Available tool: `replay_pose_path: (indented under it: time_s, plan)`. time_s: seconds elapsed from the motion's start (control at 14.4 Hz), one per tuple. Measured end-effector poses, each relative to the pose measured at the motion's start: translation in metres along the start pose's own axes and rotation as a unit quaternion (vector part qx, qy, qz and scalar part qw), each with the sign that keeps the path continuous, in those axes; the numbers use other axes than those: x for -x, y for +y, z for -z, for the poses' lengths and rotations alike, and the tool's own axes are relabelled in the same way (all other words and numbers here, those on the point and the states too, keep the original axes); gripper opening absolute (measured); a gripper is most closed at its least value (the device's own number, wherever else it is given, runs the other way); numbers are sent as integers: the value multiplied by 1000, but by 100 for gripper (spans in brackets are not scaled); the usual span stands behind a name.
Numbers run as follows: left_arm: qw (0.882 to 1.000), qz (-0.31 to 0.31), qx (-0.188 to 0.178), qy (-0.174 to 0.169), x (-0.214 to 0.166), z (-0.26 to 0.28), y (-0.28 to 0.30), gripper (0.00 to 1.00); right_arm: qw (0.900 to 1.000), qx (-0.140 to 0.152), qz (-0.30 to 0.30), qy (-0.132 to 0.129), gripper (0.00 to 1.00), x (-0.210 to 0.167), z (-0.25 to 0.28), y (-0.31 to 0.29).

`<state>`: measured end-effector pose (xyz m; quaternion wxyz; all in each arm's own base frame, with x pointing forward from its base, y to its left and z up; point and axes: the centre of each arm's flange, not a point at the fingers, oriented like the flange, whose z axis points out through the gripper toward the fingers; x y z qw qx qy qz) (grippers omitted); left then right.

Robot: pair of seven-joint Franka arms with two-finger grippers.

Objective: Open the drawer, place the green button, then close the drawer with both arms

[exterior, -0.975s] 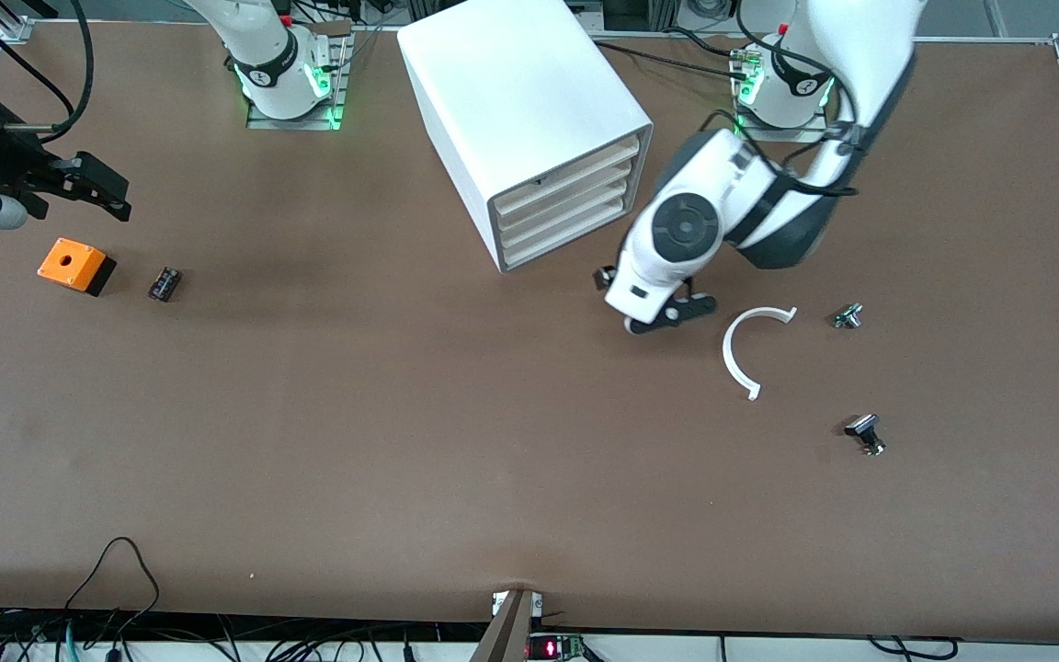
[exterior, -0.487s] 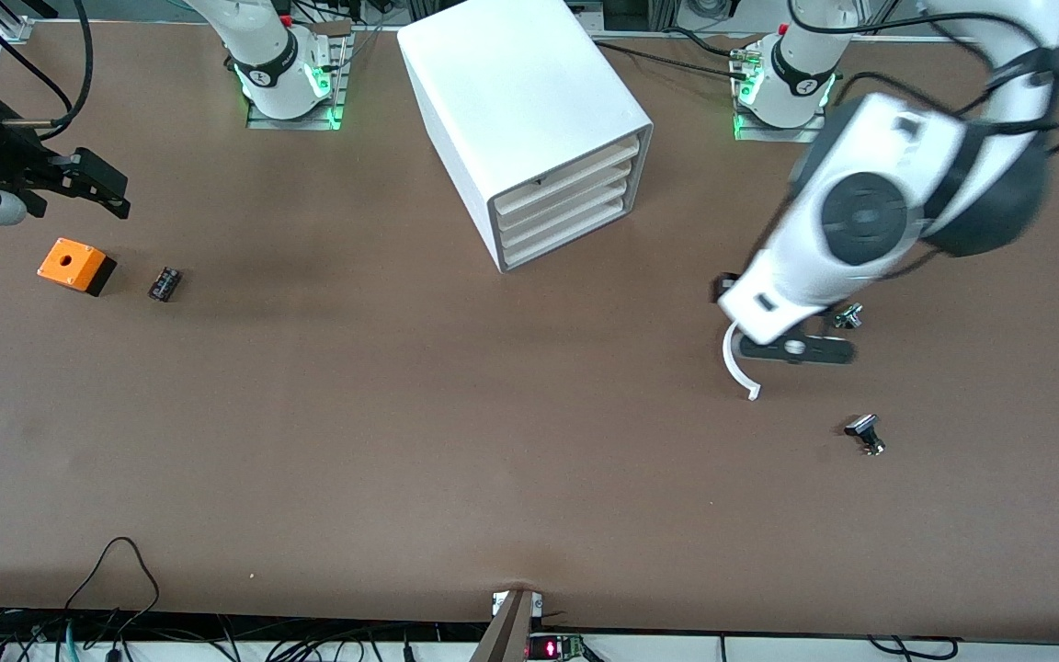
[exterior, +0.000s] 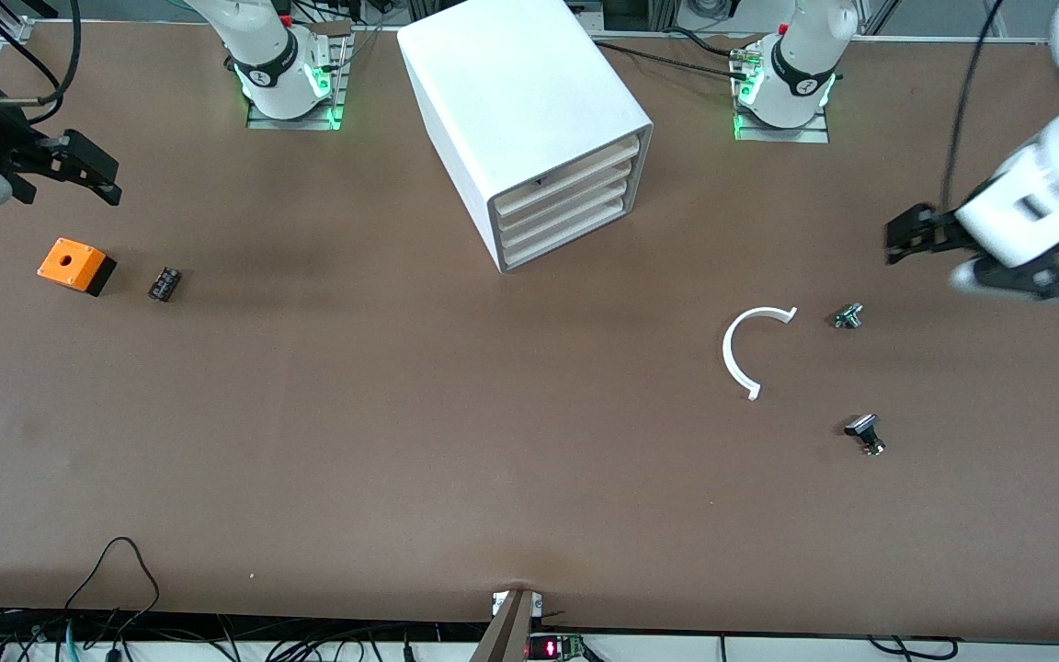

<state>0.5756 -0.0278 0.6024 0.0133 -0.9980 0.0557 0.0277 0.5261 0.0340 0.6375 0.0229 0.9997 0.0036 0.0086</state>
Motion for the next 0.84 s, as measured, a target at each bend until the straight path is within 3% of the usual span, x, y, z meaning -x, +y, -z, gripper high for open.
replay_pose_path:
  time_s: [0.28, 0.56, 0.84]
  plan:
    - [999, 17, -2, 49, 12, -9, -12, 100, 1000, 0, -11, -9, 100, 2, -2, 13]
    - [1000, 15, 0, 17, 17, -22, -5, 100, 1000, 0, -4, -12, 100, 0, -4, 14]
    - [1000, 15, 0, 13, 16, -25, -5, 100, 1000, 0, -2, -14, 100, -1, -7, 14]
